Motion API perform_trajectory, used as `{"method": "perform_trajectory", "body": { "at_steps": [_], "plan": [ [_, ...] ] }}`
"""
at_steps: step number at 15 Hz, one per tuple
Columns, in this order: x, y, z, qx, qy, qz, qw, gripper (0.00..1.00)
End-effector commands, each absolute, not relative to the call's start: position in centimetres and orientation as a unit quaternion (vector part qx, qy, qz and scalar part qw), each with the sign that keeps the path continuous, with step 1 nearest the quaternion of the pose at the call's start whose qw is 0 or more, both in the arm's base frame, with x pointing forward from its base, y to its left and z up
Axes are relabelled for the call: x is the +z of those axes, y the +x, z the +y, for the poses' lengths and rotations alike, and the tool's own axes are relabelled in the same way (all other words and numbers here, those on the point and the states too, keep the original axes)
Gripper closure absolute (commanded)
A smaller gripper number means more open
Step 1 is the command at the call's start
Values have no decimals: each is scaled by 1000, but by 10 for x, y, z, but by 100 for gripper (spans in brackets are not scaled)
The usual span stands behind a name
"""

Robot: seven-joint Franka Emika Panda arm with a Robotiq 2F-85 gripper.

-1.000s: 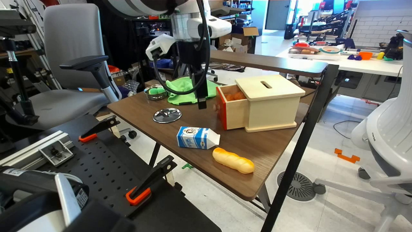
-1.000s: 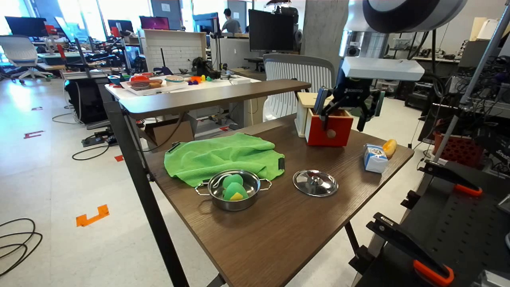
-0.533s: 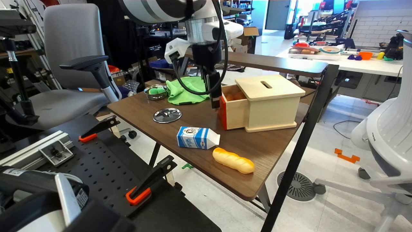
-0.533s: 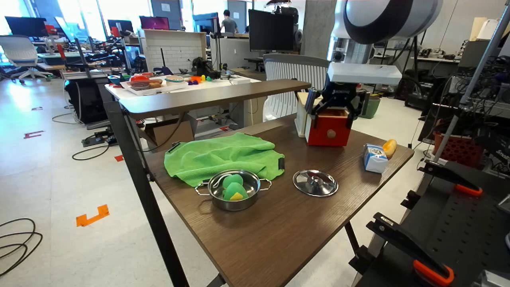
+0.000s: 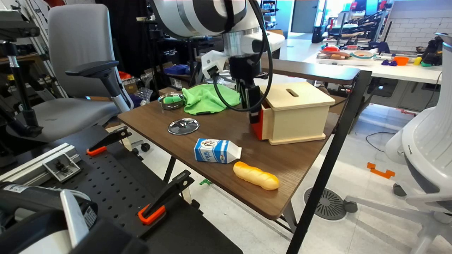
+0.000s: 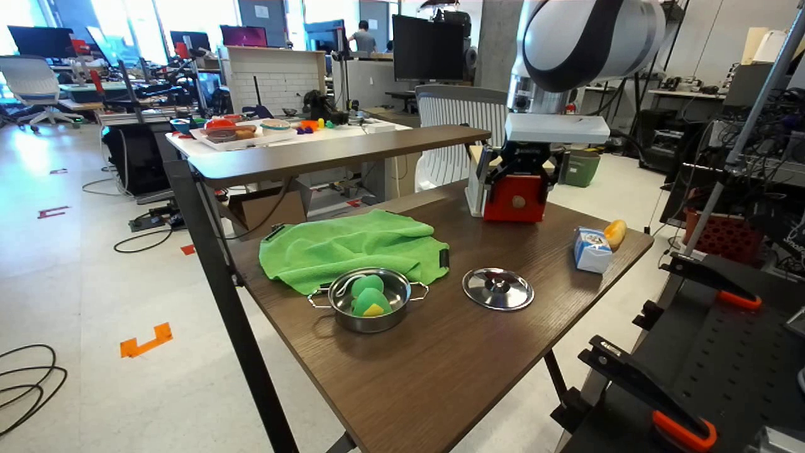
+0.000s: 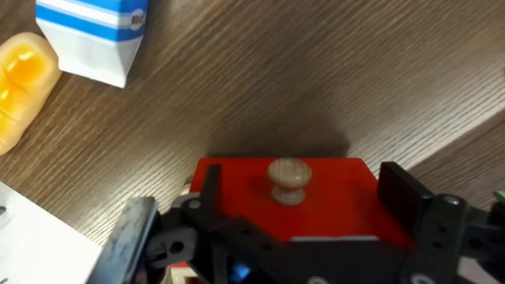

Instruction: Close the open drawer

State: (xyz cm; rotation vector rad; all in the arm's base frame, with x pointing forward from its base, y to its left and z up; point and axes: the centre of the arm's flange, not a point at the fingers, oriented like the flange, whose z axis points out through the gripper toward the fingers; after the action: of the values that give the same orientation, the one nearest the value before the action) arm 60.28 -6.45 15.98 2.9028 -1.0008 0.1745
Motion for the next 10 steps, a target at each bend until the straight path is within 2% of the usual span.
{"method": "perform_trajectory", "body": {
  "at_steps": [1,10],
  "plan": [
    [157,630,-78,69,940,-333,38,0],
    [170,621,-77,79,943,-322,34,0]
  ]
}}
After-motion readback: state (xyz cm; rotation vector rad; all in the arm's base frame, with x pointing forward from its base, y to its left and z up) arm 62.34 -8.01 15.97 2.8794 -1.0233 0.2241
